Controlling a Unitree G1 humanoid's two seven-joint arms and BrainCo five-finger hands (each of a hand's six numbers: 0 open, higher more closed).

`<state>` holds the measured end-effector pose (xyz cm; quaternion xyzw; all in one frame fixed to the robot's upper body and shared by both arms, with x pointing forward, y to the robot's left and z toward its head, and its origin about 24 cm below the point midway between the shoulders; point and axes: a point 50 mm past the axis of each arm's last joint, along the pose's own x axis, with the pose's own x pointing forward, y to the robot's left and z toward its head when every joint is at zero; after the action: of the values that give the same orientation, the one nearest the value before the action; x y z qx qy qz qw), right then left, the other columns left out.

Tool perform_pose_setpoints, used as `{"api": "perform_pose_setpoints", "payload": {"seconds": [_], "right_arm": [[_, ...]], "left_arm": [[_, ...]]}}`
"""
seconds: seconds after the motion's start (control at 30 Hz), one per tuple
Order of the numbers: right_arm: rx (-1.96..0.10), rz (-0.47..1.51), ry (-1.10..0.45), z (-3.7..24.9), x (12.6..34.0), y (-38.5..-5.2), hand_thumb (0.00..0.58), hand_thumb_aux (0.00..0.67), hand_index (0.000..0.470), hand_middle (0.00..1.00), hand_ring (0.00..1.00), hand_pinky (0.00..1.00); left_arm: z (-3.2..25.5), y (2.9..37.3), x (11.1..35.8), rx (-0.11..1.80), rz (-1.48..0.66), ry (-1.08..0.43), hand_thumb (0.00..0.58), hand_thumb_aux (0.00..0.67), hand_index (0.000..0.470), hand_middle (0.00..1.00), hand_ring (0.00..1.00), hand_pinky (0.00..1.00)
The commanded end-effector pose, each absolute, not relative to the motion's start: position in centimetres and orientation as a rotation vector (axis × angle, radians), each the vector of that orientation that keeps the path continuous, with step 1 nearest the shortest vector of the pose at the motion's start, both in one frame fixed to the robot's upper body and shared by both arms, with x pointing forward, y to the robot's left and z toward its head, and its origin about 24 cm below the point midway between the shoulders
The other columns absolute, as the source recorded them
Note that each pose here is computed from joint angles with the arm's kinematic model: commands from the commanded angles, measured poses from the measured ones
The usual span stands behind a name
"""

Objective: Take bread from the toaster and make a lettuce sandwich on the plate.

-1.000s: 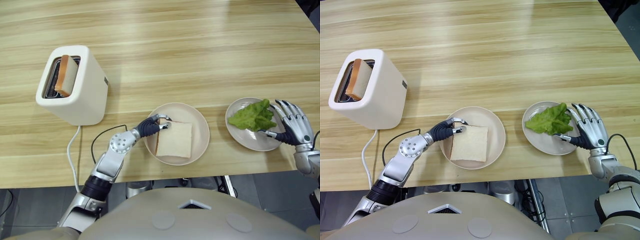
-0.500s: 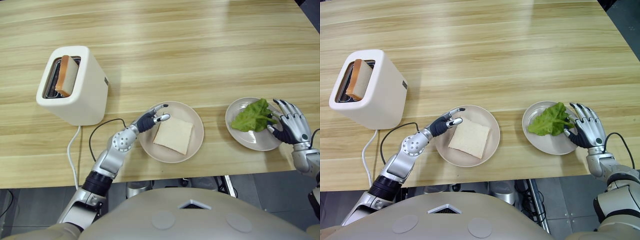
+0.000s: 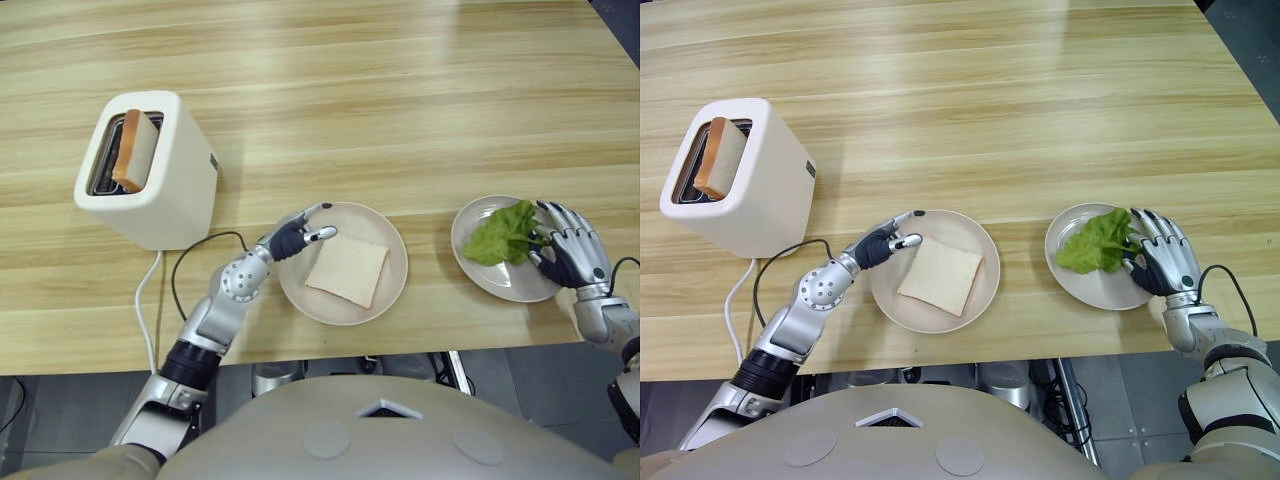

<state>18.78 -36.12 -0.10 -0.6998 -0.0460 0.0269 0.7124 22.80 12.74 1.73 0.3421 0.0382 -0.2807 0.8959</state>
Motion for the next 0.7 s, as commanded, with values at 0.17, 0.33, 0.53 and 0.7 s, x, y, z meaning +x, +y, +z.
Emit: {"api": "perform_pose_setpoints", "payload": {"seconds": [0.17,0.33,0.53,0.7], "right_arm": [[-1.471,0.038,-0.325,3.2,22.1,-34.8,0.580,0.670,0.460,1.00,1.00,1.00],[-1.397,0.101,-0.489,5.1,24.1,-32.7,0.580,0.670,0.460,1.00,1.00,1.00],[-1.306,0.219,-0.711,7.2,25.9,-28.6,0.580,0.670,0.460,1.00,1.00,1.00],[-1.223,0.297,-0.844,8.9,26.6,-25.2,0.580,0.670,0.460,1.00,1.00,1.00]], "left_arm": [[4.7,13.9,23.9,0.724,-0.461,-0.037,0.000,0.000,0.000,1.00,1.00,1.00],[6.2,15.1,24.5,0.726,-0.390,-0.084,0.000,0.000,0.000,1.00,1.00,1.00],[6.8,15.7,25.0,0.719,-0.355,-0.098,0.000,0.000,0.000,1.00,1.00,1.00],[7.9,16.2,25.3,0.726,-0.333,-0.134,0.000,0.000,0.000,1.00,1.00,1.00]]}}
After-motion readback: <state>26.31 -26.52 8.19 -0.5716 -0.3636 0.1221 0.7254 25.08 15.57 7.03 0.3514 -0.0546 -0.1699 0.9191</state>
